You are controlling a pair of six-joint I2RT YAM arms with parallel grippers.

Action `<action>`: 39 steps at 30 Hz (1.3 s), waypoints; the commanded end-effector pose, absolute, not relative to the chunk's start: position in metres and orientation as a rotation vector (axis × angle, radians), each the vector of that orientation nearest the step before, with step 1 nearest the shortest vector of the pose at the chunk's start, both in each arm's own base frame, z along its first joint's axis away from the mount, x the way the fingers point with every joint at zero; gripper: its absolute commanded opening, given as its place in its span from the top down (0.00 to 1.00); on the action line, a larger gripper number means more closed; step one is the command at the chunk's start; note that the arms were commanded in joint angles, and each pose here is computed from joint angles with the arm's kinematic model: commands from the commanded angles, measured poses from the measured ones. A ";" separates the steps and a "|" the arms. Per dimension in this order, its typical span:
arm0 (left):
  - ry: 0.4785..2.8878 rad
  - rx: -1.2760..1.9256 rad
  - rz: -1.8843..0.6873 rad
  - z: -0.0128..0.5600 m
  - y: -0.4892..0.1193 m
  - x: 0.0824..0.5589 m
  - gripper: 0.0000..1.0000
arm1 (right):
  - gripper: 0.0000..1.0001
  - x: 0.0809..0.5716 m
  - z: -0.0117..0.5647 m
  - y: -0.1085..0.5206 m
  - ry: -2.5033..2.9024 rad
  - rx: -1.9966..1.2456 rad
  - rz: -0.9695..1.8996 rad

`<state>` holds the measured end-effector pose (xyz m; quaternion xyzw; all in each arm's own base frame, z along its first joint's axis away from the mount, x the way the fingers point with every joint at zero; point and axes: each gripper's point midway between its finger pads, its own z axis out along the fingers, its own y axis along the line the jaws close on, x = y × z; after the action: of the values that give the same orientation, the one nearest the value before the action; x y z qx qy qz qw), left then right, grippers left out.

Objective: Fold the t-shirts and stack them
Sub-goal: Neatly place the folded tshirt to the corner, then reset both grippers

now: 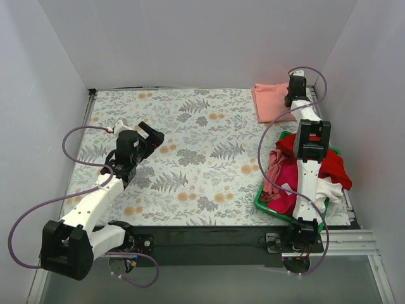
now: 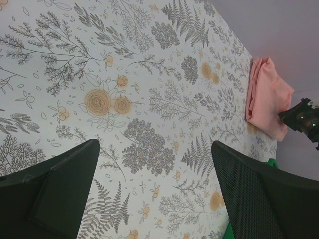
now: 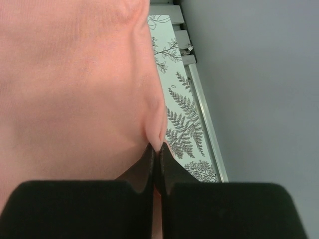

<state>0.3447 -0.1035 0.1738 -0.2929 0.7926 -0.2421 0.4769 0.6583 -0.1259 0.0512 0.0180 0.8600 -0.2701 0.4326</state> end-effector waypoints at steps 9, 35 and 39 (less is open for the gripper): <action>1.928 -0.709 -0.589 0.174 -0.104 0.347 0.05 | 0.85 0.667 0.104 -0.162 1.997 0.103 -0.791; 1.948 -0.743 -0.574 0.183 -0.101 0.342 0.05 | 0.02 0.532 0.265 0.014 1.852 0.050 -0.232; 1.933 -0.679 -0.551 0.198 -0.096 0.334 0.05 | 0.02 0.474 0.240 0.054 1.877 0.041 -0.058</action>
<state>0.3374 -0.1045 0.1710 -0.2953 0.8058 -0.2371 0.4553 0.4972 0.0354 0.2579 -0.0066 0.8017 -0.0919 0.5906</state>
